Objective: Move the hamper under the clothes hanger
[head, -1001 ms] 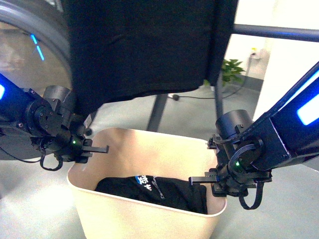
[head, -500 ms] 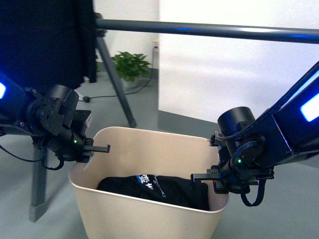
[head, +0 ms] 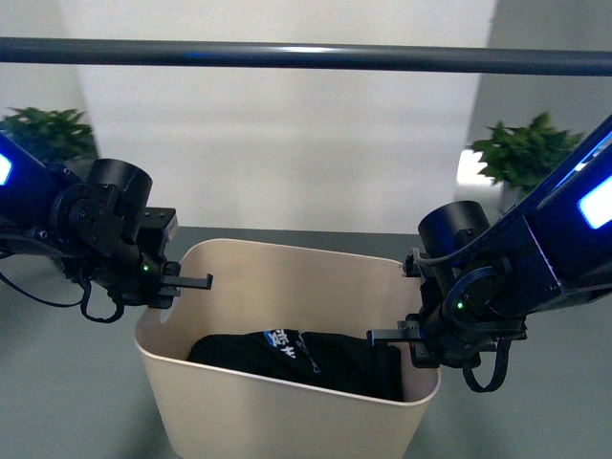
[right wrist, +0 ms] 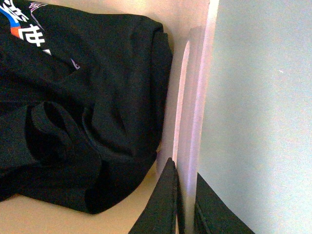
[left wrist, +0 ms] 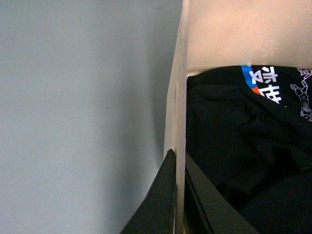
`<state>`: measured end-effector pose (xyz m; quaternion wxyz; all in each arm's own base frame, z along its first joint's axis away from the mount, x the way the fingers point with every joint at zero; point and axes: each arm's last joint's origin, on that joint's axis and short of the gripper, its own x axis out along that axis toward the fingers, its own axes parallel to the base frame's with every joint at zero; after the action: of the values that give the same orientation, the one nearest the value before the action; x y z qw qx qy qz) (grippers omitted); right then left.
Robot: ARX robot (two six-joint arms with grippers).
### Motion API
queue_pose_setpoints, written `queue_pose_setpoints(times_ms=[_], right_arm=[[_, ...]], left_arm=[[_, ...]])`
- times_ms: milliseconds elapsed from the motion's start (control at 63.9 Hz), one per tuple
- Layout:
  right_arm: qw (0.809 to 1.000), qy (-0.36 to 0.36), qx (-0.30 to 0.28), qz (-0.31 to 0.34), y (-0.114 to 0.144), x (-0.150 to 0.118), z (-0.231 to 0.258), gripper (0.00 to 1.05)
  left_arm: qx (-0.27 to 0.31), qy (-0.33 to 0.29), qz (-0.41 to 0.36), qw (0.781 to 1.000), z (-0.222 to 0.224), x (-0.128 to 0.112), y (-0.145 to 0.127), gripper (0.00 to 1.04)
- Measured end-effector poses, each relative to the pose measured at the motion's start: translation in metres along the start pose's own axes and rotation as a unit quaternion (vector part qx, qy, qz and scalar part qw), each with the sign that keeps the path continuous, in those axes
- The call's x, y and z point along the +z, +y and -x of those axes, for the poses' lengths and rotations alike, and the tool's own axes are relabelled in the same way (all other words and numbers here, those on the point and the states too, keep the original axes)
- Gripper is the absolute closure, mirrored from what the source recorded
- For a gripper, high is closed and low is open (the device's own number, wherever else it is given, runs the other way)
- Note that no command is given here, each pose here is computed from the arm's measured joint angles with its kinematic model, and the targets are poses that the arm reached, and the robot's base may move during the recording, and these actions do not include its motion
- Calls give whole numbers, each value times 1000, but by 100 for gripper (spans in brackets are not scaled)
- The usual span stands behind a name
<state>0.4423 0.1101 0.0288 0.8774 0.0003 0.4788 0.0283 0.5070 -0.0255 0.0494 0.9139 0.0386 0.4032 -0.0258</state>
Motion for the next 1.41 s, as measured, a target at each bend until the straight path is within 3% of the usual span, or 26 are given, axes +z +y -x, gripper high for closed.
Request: queue_pose_setpoints(times_ms=[156, 297, 610, 829, 923, 1220, 1408], right_arm=[[1000, 0, -3, -2, -2, 0, 0, 102], [999, -2, -29, -13, -17, 2, -1, 102], [1000, 0, -17, -12, -15, 2, -1, 102], [1000, 0, 23, 16, 18, -2, 3, 102], [999, 2, 28, 18, 23, -3, 3, 102], [1000, -2, -10, -6, -6, 2, 0, 102], [1000, -2, -11, -6, -8, 2, 0, 102]], left_arm=[[-1, 0, -1, 1000, 0, 0, -2, 101], [-20, -1, -14, 1000, 1, 1, -20, 101], [-11, -1, -10, 1000, 0, 0, -14, 101], [27, 1, 16, 1000, 1, -1, 22, 101], [30, 1, 17, 999, 1, -1, 25, 101], [-5, -2, -6, 1000, 1, 1, -5, 101], [-6, -2, -8, 1000, 1, 2, -8, 101]])
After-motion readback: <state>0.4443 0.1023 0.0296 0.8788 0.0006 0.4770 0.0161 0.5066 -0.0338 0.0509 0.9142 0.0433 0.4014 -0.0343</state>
